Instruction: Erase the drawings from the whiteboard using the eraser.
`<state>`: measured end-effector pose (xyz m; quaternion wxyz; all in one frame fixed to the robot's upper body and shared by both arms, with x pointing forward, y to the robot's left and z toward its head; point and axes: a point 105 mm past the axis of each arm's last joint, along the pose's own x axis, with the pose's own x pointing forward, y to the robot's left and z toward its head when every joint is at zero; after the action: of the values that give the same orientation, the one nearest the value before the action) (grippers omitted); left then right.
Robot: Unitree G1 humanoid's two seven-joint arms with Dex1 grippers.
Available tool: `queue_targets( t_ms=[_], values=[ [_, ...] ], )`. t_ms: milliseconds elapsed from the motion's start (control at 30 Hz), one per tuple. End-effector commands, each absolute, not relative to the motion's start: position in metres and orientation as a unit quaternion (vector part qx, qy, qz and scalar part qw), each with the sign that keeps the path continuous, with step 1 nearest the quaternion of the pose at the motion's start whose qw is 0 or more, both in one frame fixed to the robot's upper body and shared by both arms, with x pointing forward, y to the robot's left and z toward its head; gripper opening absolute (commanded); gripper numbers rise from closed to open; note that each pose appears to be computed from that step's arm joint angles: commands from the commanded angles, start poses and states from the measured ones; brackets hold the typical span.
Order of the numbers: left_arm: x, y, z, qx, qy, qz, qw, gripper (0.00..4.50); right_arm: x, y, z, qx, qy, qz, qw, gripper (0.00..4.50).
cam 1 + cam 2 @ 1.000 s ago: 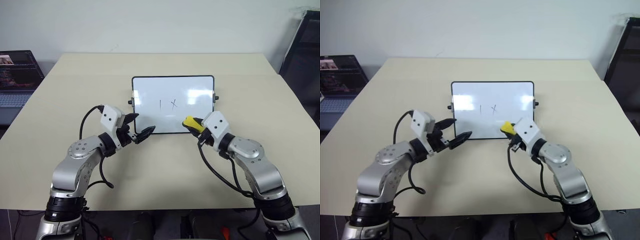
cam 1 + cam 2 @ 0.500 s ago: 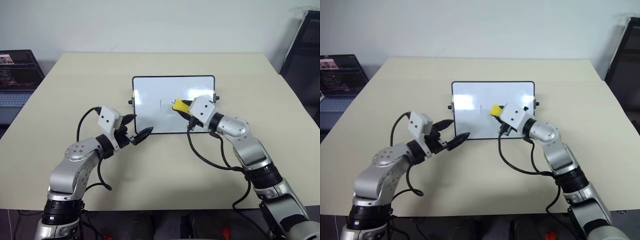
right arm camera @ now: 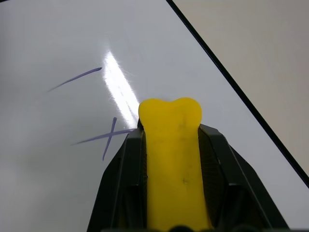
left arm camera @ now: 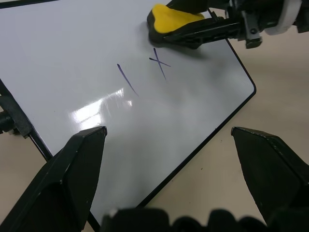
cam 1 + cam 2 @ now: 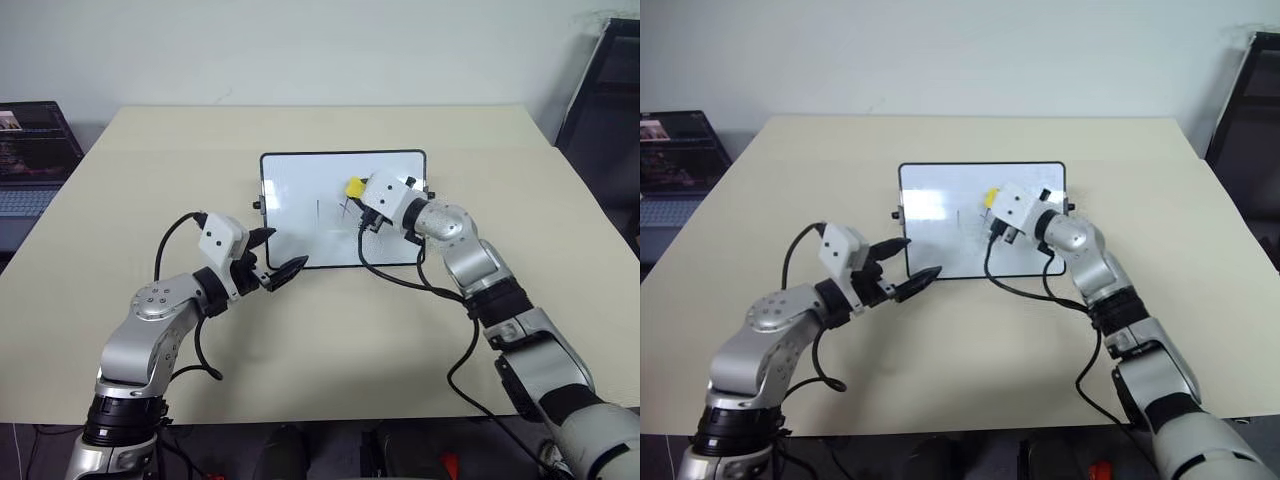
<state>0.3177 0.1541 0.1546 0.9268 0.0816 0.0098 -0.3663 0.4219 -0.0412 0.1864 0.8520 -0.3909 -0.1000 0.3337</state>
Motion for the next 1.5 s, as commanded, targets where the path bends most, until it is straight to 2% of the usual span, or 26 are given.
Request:
queue_targets(
  t_ms=[33, 167, 367, 567, 700, 800, 933, 1267, 1400, 1500],
  values=[
    [0.318, 0.156, 0.162, 0.094, -0.009, -0.365, 0.926, 4.50, 0.421, -0.034, 0.189, -0.399, -0.109, 0.341, 0.844, 1.11],
    [0.318, 0.158, 0.160, 0.094, -0.008, -0.363, 0.927, 4.50, 0.418, -0.043, 0.159, -0.419, -0.045, 0.364, 0.831, 1.11],
    [0.319, 0.158, 0.161, 0.094, -0.009, -0.362, 0.927, 4.50, 0.407, -0.050, 0.139, -0.444, -0.002, 0.402, 0.801, 1.11],
    [0.319, 0.154, 0.165, 0.094, -0.012, -0.363, 0.927, 4.50, 0.407, -0.048, 0.147, -0.482, -0.025, 0.394, 0.782, 1.11],
    [0.317, 0.153, 0.166, 0.093, -0.012, -0.363, 0.927, 4.50, 0.419, -0.049, 0.177, -0.487, -0.083, 0.333, 0.803, 1.11],
    [0.317, 0.153, 0.166, 0.092, -0.011, -0.363, 0.927, 4.50, 0.424, -0.053, 0.184, -0.477, -0.090, 0.312, 0.817, 1.11],
    [0.316, 0.152, 0.166, 0.091, -0.010, -0.364, 0.927, 4.50, 0.424, -0.058, 0.177, -0.477, -0.074, 0.316, 0.817, 1.11],
    [0.316, 0.152, 0.167, 0.091, -0.010, -0.365, 0.927, 4.50, 0.401, -0.058, 0.134, -0.479, 0.005, 0.399, 0.782, 1.11],
    [0.316, 0.151, 0.168, 0.091, -0.010, -0.365, 0.926, 4.50, 0.400, -0.057, 0.135, -0.479, 0.005, 0.399, 0.782, 1.11],
    [0.317, 0.150, 0.169, 0.091, -0.011, -0.365, 0.926, 4.50, 0.403, -0.053, 0.151, -0.467, -0.026, 0.384, 0.796, 1.11]
  ],
)
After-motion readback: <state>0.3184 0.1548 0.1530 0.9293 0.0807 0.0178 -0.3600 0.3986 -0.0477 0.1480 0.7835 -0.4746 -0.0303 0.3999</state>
